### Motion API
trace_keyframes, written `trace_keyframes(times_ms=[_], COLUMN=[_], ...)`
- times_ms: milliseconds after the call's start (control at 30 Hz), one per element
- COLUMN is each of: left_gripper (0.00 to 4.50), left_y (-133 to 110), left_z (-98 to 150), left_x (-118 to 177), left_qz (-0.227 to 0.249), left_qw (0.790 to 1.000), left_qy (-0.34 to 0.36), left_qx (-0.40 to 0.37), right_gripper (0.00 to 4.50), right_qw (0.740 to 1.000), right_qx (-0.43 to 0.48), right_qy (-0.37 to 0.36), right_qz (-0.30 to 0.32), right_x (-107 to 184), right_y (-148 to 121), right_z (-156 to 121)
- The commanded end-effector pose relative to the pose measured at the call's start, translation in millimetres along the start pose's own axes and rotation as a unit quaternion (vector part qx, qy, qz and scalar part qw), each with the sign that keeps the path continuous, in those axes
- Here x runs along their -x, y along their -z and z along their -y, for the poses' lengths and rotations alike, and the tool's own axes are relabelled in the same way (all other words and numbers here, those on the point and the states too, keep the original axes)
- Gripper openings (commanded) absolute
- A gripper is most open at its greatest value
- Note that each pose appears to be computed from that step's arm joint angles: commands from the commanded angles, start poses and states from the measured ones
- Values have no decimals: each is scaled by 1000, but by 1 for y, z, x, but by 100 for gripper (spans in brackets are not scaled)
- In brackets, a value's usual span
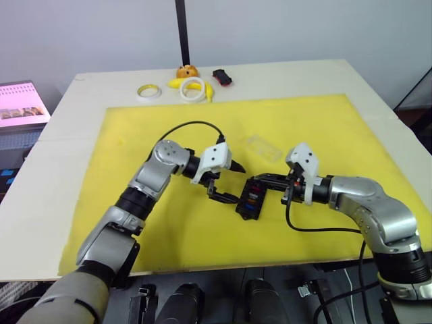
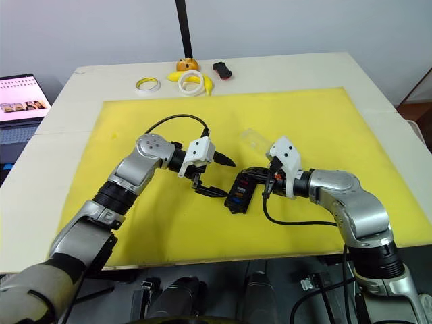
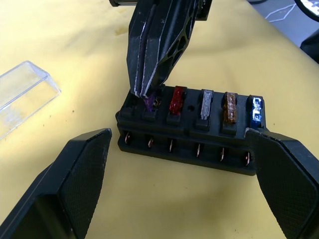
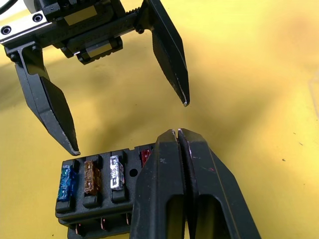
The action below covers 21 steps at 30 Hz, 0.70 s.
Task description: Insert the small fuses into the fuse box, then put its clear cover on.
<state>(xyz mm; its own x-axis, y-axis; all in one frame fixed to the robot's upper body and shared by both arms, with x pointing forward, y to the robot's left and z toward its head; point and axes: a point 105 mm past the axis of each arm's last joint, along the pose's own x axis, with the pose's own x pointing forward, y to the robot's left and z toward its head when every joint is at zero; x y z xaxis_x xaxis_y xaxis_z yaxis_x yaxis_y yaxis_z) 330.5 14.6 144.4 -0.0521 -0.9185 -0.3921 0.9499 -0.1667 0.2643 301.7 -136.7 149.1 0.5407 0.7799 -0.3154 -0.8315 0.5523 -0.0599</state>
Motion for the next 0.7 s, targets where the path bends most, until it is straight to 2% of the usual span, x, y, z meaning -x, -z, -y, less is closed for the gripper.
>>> trace_keyframes(times_ms=[33,700], left_gripper=[450,450], left_y=[-10,-11], left_z=[-3,-4], left_x=[6,6], left_qz=[11,10], left_qw=[1000,1000], left_qy=[-8,-7], left_qx=[-17,-20], right_gripper=[6,6], right_qw=[1000,1000], right_qx=[3,-10], right_qy=[-7,12], right_qz=[5,-20], right_x=[1,-5], right_y=[-1,15], right_z=[-5,-7])
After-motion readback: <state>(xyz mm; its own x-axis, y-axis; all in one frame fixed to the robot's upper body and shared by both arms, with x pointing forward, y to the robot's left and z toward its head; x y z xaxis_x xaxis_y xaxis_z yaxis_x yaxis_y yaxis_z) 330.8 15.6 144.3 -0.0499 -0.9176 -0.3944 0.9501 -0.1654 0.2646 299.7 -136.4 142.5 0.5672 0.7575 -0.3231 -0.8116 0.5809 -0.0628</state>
